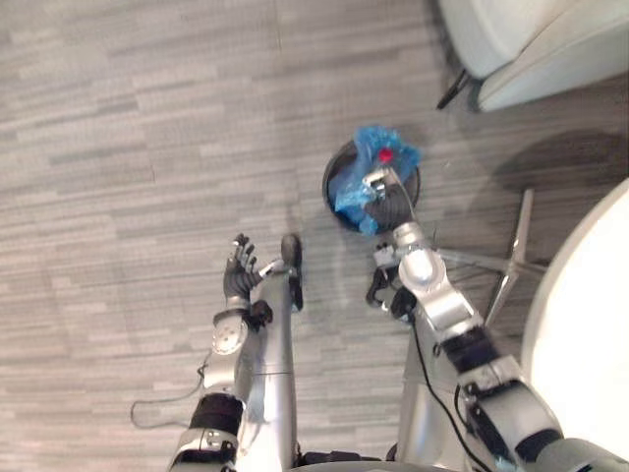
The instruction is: Gather rubbish on tea table into small bin, then transfer packed bag to large trash can.
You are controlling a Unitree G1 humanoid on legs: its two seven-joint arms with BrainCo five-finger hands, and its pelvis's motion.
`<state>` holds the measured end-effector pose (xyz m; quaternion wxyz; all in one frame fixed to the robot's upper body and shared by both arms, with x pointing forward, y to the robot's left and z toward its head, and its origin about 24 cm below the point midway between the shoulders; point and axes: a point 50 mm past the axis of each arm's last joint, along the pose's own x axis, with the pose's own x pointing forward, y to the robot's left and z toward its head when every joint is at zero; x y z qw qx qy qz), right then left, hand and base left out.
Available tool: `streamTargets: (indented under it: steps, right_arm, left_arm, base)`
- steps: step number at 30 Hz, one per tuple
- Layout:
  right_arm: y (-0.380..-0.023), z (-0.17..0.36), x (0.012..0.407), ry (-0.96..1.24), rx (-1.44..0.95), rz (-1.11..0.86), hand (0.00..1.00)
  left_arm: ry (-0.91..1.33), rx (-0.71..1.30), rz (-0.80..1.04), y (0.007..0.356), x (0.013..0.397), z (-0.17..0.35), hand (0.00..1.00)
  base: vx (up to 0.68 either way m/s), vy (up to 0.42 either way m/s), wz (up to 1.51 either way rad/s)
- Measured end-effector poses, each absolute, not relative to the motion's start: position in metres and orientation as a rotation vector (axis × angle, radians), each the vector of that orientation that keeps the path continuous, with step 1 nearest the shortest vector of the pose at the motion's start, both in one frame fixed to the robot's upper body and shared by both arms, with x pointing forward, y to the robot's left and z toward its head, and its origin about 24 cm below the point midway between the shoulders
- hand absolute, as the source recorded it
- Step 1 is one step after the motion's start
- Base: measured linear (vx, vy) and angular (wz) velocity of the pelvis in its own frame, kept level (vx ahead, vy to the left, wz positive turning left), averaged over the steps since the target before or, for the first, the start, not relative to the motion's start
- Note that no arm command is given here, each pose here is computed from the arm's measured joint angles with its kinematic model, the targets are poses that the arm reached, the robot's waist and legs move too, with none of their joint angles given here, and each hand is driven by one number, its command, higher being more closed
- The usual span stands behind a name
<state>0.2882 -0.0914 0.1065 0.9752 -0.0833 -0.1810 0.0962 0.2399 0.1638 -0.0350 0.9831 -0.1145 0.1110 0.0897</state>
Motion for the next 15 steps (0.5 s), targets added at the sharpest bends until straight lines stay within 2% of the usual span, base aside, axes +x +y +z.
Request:
streamTargets:
  steps: [4,7,12,15]
  right_arm:
    - [-0.088,0.105,0.259,-0.408,-0.096,0.246,1.00]
    - [-0.087,0.107,0.256,-0.427,-0.070,0.284,1.00]
    - [-0.088,0.107,0.257,-0.419,-0.046,0.336,1.00]
    - [-0.085,0.113,0.260,-0.433,-0.023,0.370,1.00]
  left_arm:
    - [0.419,-0.110,0.181,0.174,0.192,-0.076,0.00]
    - [0.510,-0.042,0.173,0.182,0.171,-0.092,0.00]
    - [0.566,0.004,0.182,0.196,0.146,-0.099,0.00]
    - [0.485,0.010,0.159,0.197,0.154,-0.084,0.00]
  base:
    - [0.26,0.016,-0.14]
    - [0.24,0.039,-0.15]
    - [0.10,0.049,-0.45]
    - [-0.02,0.046,-0.36]
